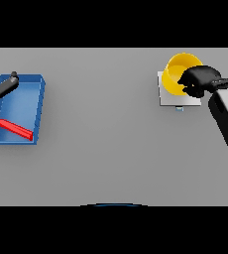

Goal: Pick up the red beaker and tilt it to pour out 1 green nut into yellow bowl. Pick up the yellow bowl and place it on the metallic measuring scale.

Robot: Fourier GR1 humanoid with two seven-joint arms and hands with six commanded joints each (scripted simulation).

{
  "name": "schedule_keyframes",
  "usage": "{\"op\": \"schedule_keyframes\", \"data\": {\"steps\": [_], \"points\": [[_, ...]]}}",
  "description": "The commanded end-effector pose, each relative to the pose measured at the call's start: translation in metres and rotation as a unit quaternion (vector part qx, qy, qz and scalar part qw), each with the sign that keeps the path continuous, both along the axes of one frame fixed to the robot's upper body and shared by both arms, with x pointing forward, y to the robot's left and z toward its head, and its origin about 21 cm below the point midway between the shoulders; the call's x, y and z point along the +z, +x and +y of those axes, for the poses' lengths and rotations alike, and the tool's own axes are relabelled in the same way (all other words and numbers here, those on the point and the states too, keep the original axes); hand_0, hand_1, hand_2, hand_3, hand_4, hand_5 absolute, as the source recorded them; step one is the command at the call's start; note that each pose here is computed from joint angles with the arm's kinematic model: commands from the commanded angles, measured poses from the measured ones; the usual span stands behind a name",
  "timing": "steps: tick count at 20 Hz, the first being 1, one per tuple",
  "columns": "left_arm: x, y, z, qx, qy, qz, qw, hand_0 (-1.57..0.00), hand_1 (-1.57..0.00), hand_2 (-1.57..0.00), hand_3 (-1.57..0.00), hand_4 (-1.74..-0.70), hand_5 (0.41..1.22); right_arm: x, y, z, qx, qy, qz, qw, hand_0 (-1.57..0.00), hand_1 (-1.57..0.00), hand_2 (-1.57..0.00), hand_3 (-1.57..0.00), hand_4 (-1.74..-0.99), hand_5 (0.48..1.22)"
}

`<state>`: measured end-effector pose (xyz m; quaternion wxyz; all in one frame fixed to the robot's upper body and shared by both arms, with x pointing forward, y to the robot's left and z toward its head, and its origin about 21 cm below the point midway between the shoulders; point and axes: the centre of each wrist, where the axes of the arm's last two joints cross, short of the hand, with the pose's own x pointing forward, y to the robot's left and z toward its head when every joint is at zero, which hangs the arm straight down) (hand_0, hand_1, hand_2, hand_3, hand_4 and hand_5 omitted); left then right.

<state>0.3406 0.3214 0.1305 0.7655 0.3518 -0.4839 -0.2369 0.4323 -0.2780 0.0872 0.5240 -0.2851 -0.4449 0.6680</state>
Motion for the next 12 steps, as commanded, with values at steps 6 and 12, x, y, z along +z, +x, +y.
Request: {"op": "schedule_keyframes", "data": {"steps": [6, 12], "points": [[-0.0002, -0.0016, 0.0022, -0.001, 0.003, 0.004, 1.0, 0.0, 0.0, 0.0, 0.0, -0.81, 0.744, 0.0009, 0.0049, 0.0, -0.021, 0.012, 0.025, 0.999, -1.22, -1.08, -1.13, -0.82, -1.548, 1.053], [-0.0068, 0.0048, 0.0027, -0.004, 0.001, 0.003, 1.0, 0.0, 0.0, 0.0, 0.0, -0.81, 0.739, -0.0006, 0.0067, -0.003, -0.012, 0.015, 0.045, 0.999, -0.32, -0.28, -0.45, -0.57, -1.397, 0.799]]}}
